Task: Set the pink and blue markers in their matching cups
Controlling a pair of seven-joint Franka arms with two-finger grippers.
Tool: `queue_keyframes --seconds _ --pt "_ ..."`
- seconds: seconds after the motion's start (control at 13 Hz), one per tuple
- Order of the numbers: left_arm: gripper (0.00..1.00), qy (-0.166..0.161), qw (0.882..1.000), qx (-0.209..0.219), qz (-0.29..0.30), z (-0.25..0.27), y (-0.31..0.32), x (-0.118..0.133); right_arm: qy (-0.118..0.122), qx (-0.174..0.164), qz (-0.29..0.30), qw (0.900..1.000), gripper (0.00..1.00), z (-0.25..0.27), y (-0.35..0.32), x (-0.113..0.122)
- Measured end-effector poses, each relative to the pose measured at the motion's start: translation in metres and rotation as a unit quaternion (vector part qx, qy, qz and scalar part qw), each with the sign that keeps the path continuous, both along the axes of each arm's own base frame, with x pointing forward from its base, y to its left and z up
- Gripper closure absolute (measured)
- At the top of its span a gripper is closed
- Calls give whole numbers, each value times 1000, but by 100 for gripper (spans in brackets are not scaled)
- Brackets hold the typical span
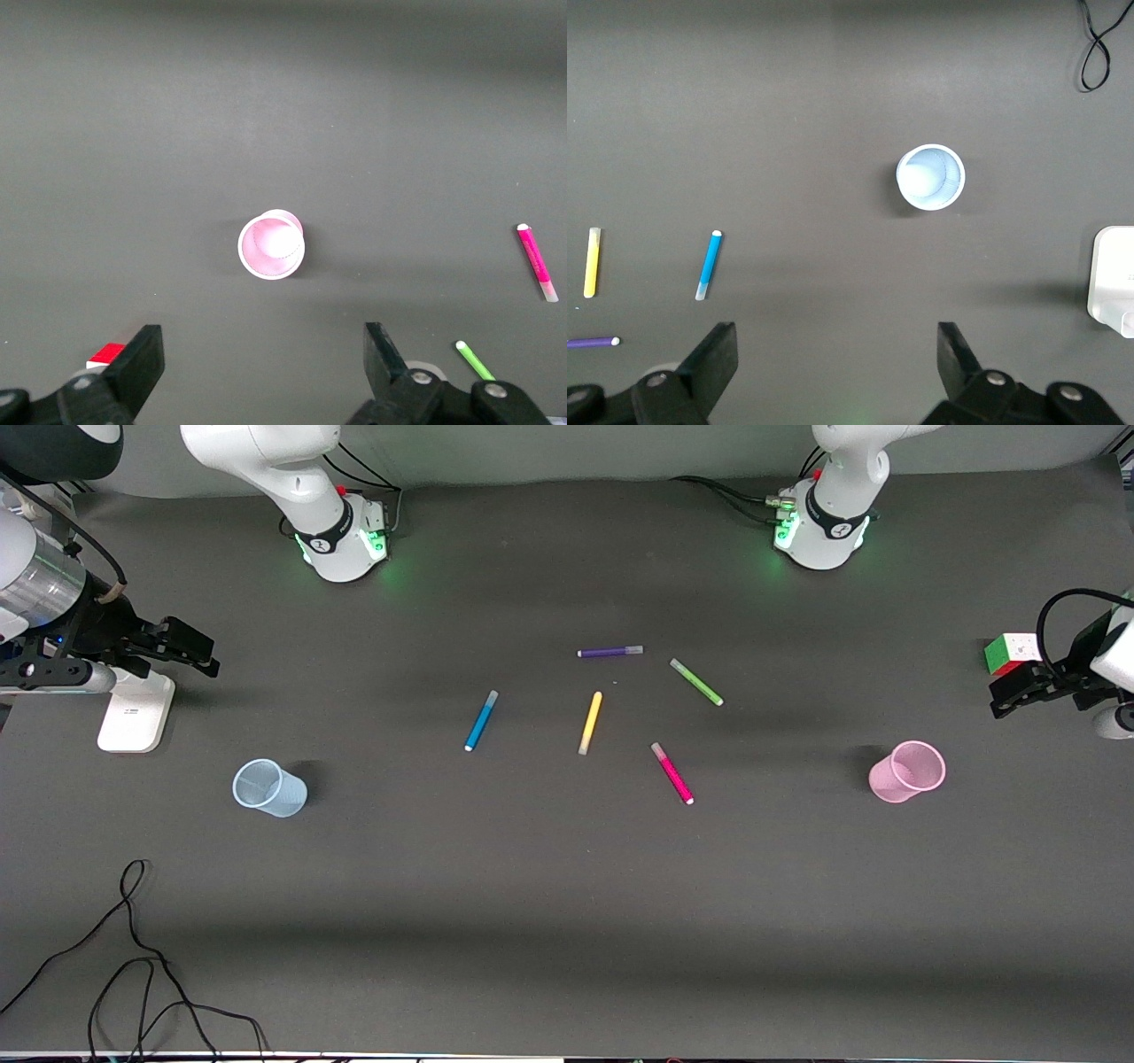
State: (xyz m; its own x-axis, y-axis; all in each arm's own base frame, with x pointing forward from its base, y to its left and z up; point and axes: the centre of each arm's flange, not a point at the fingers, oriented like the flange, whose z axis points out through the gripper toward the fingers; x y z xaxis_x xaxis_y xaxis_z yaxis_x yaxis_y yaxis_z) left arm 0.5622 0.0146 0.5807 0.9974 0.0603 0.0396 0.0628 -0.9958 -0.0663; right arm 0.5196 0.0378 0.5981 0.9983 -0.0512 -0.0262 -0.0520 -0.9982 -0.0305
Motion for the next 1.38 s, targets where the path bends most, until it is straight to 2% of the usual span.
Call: queue_keyframes --seconds 0.31,0.54,0.69,0.92,1.23,1.38 --pt "0 3 1000 13 -22 10 -20 -1 3 0 0 1000 0 -3 0 1" --pt "0 3 1000 14 -21 9 -19 6 21 -1 5 1000 0 -21 9 8" --pt "0 6 1000 14 -18 7 -14 9 52 12 -7 999 0 -51 35 17" --pt "0 16 1000 14 -19 2 -16 10 126 32 -44 991 0 -128 88 32" --pt "0 84 996 11 -35 -36 -35 13 207 12 -105 973 0 -255 154 41" --pt "0 124 991 4 -44 -73 -71 19 225 2 -128 966 0 -315 178 41"
